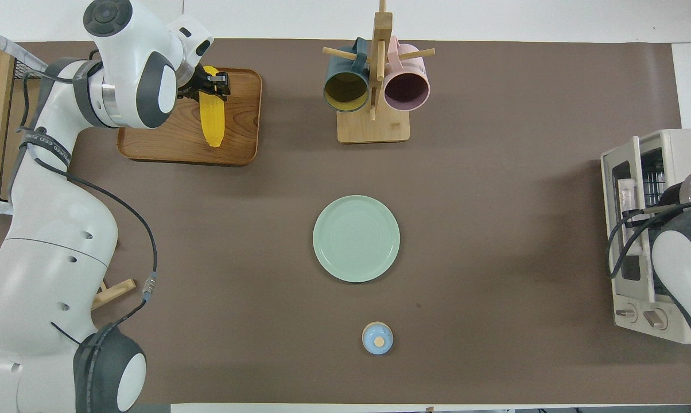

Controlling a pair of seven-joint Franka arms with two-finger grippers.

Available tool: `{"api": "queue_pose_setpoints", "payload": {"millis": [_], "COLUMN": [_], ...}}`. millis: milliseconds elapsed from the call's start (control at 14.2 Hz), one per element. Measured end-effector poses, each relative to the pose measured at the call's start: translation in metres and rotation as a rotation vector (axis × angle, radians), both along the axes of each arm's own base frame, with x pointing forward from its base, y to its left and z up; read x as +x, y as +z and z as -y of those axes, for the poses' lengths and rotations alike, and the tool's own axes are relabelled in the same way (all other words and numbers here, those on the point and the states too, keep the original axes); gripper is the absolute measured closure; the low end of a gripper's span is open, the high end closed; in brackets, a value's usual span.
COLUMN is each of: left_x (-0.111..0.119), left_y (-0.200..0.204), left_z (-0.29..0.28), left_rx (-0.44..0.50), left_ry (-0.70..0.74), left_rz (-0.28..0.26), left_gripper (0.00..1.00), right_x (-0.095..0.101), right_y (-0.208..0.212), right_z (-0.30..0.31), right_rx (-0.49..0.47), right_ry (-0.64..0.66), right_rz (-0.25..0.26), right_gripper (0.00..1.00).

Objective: Put corn in oven
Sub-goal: 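Lift the corn with the left gripper while the right gripper pulls the oven door, then lower the corn onto the green plate while the right gripper opens the door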

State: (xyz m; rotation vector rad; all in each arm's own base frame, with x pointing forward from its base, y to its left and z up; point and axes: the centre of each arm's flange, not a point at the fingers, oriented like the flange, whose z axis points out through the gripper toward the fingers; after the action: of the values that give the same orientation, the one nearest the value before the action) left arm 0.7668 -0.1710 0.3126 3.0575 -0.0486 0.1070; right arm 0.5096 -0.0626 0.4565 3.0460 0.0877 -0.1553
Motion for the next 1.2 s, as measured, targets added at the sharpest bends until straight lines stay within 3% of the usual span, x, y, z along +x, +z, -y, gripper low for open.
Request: {"api": "queue_pose_setpoints", "payload": {"millis": [211,422,563,774,1196], "left_x": [-0.006,-0.038,-0.081,-0.157,-0.264], "left_y": [0.044,0.109,0.129,0.126,0.103], "left_z": [0.002,0.012,0.034,0.083,0.176], "left_rx": [-0.043,-0.069,-0.068,-0.055,-0.092], "left_ry": [0.022,0.08,0.078,0.069,0.06], "left_rz": [-0.016,-0.017,-0.063,-0.118,-0.052], "left_gripper": [0.44,0.44,0.44,0.44,0.44], "right_x": [0.005,0.008,0.01,0.016,0.027], "right_y": [-0.011,-0.02,-0.027,-0.044,-0.078], "right_z": [-0.012,-0.022,-0.028,-0.042,-0.061], "right_rx": [0.018,0.032,0.04,0.046,0.042], "right_ry": [-0.005,-0.003,-0.004,0.01,0.005], "right_rz": [0.005,0.004,0.006,0.018,0.049], "right_gripper": [0.99,0.99,0.99,0.99,0.99]}}
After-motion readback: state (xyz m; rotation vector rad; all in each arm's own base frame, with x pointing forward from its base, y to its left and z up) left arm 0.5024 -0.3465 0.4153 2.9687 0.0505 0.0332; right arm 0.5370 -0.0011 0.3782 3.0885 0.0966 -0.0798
